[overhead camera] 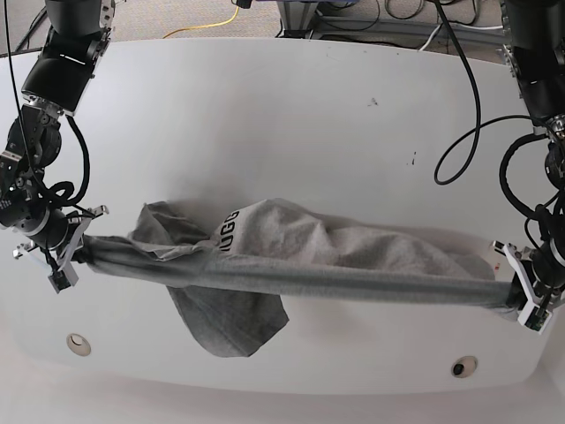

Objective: Layout the t-shirt on the table in an organized manner, then fold the t-shirt properly
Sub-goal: 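Lift the t-shirt with both grippers and stretch it between them, then swing the stretched t-shirt up with both grippers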

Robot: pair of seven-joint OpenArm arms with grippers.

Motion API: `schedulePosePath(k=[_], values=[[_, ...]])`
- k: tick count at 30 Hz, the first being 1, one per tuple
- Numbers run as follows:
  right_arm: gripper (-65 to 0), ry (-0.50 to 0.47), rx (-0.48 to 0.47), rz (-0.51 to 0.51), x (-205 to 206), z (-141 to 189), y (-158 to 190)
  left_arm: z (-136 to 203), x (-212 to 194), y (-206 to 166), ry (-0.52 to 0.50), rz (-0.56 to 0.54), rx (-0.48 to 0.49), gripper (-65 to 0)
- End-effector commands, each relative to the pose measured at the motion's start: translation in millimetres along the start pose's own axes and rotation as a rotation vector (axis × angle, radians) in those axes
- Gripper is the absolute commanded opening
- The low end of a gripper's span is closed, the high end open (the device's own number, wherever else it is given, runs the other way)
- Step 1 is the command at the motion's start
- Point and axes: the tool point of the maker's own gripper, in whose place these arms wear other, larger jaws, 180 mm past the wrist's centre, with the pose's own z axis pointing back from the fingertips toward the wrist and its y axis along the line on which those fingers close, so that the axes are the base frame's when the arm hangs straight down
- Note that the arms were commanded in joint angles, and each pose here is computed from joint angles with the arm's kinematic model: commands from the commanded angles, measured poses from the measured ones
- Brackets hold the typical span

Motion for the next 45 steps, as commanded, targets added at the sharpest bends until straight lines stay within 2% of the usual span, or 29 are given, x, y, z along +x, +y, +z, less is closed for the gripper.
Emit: schedulePosePath(k=[1,8,16,23,30,35,45], values=[[-65.0,-0.088,-0.087,0.043,34,22,-22,14,30,23,-0.081,-0.020,0.073,-65.0],[-65.0,-0.123,-0.184,0.067,70,49,-55,34,76,53,-0.191,-0.028,0.151,-65.0],[-65.0,-0.194,-0.209,0.045,104,60,-75,56,119,78,-0.296,-0.028,0.215,-65.0],[-65.0,-0.242,-0.255,0.092,141,79,-92,78,151,95,-0.385,-0.025,0.263,-65.0],[-65.0,-0.345,-0.292,0.095,176,102,-103,89,178,103,-0.474,-0.003,0.270,-65.0],[-65.0,-0.375,-0.290,0.074,193,109,-113,94,192,114,-0.505,0.026,0.274,-65.0],[-65.0,-0.406,-0.261,0.095,235,110,-120,92,212,132,-0.514,0.058,0.257,-65.0]])
